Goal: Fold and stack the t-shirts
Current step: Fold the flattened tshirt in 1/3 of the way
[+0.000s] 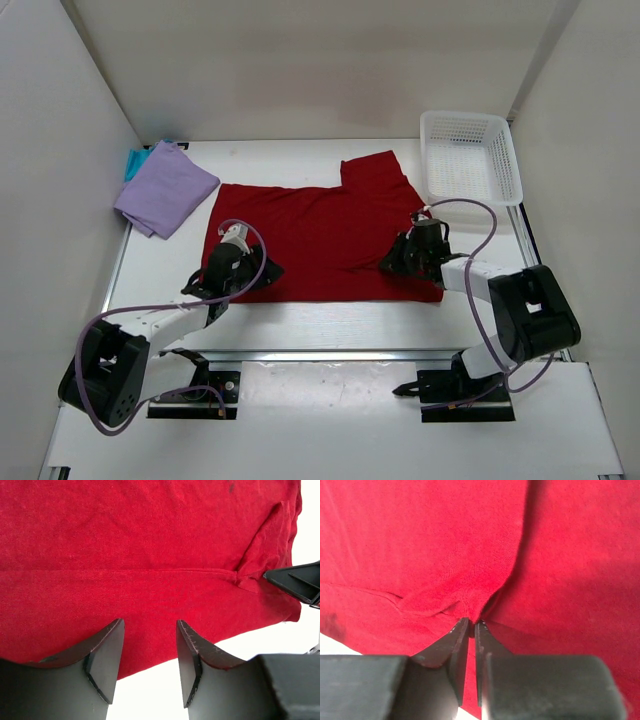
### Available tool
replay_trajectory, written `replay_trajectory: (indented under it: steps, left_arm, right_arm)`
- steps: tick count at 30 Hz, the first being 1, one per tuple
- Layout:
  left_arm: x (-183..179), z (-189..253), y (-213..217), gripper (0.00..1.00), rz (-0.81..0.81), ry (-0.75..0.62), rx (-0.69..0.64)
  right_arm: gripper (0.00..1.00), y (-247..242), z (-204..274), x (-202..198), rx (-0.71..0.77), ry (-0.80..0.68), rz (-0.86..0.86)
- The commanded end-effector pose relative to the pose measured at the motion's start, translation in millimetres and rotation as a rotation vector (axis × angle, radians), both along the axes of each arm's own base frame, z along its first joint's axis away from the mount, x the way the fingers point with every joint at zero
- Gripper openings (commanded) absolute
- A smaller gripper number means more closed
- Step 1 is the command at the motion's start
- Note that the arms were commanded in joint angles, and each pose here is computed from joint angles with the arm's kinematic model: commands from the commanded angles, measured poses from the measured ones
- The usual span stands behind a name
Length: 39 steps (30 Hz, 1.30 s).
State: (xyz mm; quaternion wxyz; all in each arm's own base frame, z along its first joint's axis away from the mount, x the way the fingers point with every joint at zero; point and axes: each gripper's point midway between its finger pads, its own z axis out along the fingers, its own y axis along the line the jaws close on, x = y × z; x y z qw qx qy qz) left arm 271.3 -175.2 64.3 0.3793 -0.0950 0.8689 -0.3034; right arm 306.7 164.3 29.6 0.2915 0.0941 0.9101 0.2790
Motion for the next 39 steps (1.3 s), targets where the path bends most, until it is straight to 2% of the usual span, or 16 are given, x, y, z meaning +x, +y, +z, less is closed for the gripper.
replay_trajectory:
  steps: [1, 6, 8, 10, 14, 17, 20, 21, 23, 25, 29, 32, 35, 37, 39]
  left_arm:
    - [1.7, -0.2, 3.5, 0.56, 0.021, -0.009, -0.014]
    - [-2.9, -0.5, -1.9, 0.54, 0.006, -0.004, -0.019]
    - [-0.6, 5.0, -4.1, 0.55, 0.005, -0.014, -0.025]
    - [-1.0, 6.8, -3.4, 0.54, 0.010, -0.018, -0.026]
    - [-3.5, 10.6, 0.9, 0.55, 0.027, -0.028, -0.030]
    - [-4.9, 14.6, 0.3, 0.55, 0.025, -0.038, -0.025]
    - [-6.8, 13.8, -4.4, 0.55, 0.010, -0.046, 0.003]
    - [-11.6, 8.5, -11.9, 0.55, -0.020, -0.026, 0.010]
    - [-7.5, 9.6, -22.1, 0.54, -0.040, -0.025, 0.026]
    - [-11.4, 0.8, -36.8, 0.51, -0.090, 0.007, 0.048]
    - [-4.2, -4.6, -44.8, 0.47, -0.109, 0.013, 0.113]
    - [-4.3, -31.1, -20.4, 0.45, -0.061, 0.087, 0.160]
    - [-25.3, -55.0, 1.4, 0.42, -0.048, 0.164, 0.155]
    - [-40.2, -58.1, 8.6, 0.42, -0.047, 0.158, 0.154]
    - [-68.0, -74.2, 19.8, 0.41, -0.032, 0.198, 0.159]
  right_arm:
    - [0.07, 10.5, 22.3, 21.6, 0.018, -0.078, 0.001]
    - [0.04, 46.1, 49.2, 53.8, 0.000, -0.112, 0.074]
    - [0.06, 59.2, 49.4, 64.1, -0.022, -0.099, 0.099]
    - [0.11, 76.5, 52.6, 75.1, -0.028, -0.108, 0.133]
    - [0.32, 84.1, 68.4, 78.2, -0.035, -0.158, 0.141]
    - [0.35, 78.0, 85.5, 69.9, -0.060, -0.224, 0.126]
    - [0.26, 62.0, 80.1, 42.0, -0.109, -0.253, 0.107]
    - [0.18, 58.4, 78.3, 37.9, -0.102, -0.253, 0.088]
    - [0.07, 51.1, 60.8, 12.4, -0.085, -0.216, 0.099]
    - [0.02, 43.8, 41.0, -1.6, -0.106, -0.167, 0.107]
    - [0.00, 34.7, 10.3, -20.5, -0.145, -0.083, 0.132]
    - [0.00, 21.1, -6.0, -30.8, -0.193, -0.050, 0.124]
    - [0.00, 9.5, -17.0, -50.2, -0.210, -0.013, 0.123]
    - [0.00, 5.1, -25.2, -63.5, -0.243, 0.003, 0.131]
    - [0.00, -2.3, -42.1, -97.2, -0.262, 0.078, 0.163]
